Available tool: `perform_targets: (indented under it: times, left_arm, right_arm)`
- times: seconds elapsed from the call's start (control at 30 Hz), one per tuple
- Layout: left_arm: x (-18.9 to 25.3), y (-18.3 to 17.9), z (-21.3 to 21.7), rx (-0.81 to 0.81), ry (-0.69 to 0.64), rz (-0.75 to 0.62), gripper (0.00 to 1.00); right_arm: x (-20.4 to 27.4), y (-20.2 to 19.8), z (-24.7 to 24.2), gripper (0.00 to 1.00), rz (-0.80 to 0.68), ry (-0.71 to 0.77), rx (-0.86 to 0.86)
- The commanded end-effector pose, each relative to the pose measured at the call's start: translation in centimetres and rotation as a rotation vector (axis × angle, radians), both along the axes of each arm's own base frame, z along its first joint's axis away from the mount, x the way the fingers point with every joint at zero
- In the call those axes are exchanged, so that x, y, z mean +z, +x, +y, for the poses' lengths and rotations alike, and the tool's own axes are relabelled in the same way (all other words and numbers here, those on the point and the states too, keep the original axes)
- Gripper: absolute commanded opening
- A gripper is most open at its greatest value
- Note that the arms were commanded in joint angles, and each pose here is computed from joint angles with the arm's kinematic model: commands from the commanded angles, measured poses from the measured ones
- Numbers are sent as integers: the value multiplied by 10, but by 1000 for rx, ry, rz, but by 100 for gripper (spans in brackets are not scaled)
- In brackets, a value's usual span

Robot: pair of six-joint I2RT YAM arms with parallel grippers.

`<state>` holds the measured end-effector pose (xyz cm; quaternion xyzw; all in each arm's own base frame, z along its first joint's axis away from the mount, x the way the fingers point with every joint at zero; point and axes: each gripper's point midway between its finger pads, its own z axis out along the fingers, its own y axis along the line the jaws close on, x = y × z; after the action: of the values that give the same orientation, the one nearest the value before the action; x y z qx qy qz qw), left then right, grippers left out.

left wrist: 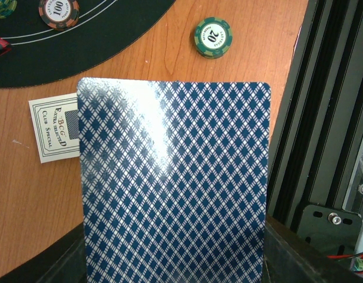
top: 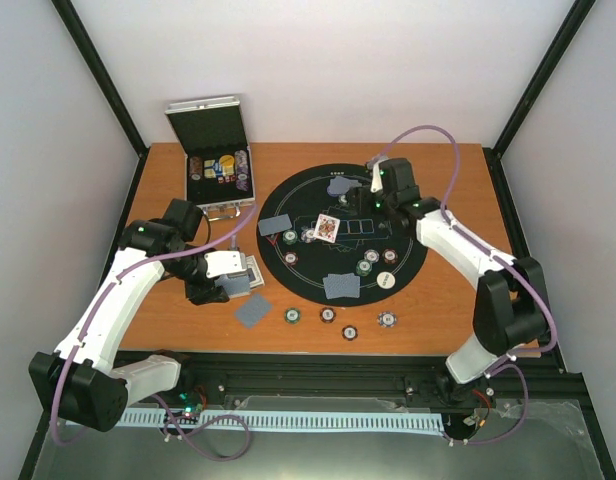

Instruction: Distribute texas hold em gaming equipment

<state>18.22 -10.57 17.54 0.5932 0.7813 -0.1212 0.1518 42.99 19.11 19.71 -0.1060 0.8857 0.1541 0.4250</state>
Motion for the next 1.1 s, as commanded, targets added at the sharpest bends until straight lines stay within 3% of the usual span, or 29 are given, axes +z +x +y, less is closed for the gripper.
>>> perform_targets:
  times: [0.0, 0.2, 0.57, 0.8, 1.07]
  left_arm:
    - [11, 7, -4, -3, -25, -37, 1]
    - [7, 8, -5, -3, -27, -28, 1]
    - [6, 9, -6, 5, -30, -20, 1]
    - [5, 9, -4, 3, -18, -29, 1]
    - [4, 9, -3, -3, -12, -28, 1]
  right_arm:
    - [-60, -31, 34, 76, 293, 182, 40]
    - [-113, -61, 61, 52, 431, 232, 64]
    - [-154, -59, 86, 44, 513, 189, 56]
    - [-166, -43, 92, 27, 528, 176, 22]
    - [-168, -29, 70, 20, 483, 56, -65]
